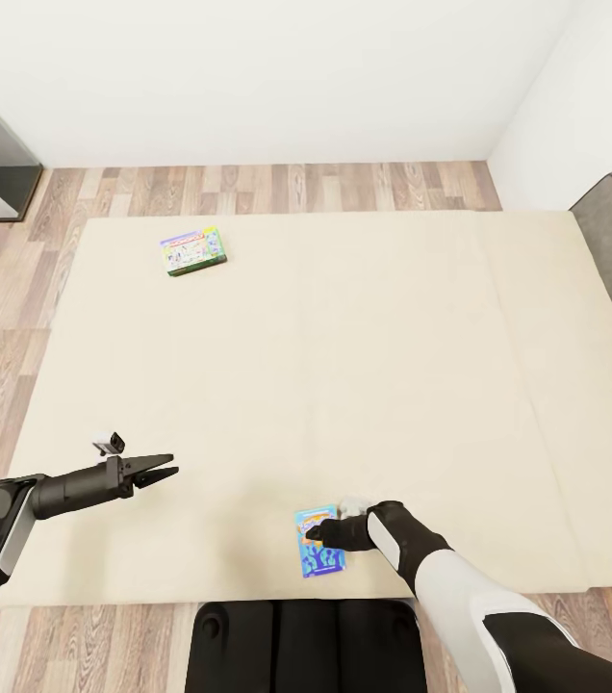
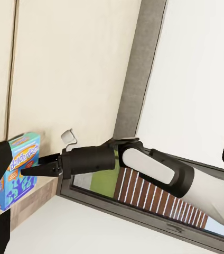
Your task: Put all the toys in the child's room - the three board games (two on the bed and one on the table), the two jigsaw puzzles on the table, and the tennis ball on the table - inside the toy box on the table in the child's room.
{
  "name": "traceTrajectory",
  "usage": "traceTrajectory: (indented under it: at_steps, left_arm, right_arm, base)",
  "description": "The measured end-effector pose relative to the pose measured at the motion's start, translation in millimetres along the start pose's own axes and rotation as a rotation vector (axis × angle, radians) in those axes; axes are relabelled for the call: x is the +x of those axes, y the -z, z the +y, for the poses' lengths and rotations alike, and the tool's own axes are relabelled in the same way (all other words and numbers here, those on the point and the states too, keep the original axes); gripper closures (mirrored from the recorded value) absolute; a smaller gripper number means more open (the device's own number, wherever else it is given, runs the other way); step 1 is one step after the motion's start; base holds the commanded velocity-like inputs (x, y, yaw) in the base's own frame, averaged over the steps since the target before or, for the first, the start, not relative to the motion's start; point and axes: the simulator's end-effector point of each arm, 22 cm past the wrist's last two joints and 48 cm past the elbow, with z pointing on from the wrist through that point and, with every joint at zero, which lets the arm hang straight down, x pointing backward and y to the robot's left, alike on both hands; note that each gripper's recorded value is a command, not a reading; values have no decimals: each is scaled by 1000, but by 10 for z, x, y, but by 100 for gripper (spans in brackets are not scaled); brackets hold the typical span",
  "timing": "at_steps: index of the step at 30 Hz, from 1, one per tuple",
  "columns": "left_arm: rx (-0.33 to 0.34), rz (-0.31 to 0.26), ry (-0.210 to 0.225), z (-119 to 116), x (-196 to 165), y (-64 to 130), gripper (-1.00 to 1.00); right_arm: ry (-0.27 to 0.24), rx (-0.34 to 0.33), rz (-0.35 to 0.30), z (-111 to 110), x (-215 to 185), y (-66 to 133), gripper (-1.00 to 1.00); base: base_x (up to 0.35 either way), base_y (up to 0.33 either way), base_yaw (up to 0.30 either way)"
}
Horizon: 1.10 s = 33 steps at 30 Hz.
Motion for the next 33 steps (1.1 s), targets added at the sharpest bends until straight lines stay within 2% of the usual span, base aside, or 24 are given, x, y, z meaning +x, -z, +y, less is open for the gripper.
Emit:
traceTrajectory:
  at_steps: [33]
  left_arm:
    - [0, 0, 0, 1, 1, 0, -100]
  right_arm:
    - [3, 3, 2, -7, 4, 1, -100]
  base:
    - [0, 25, 10]
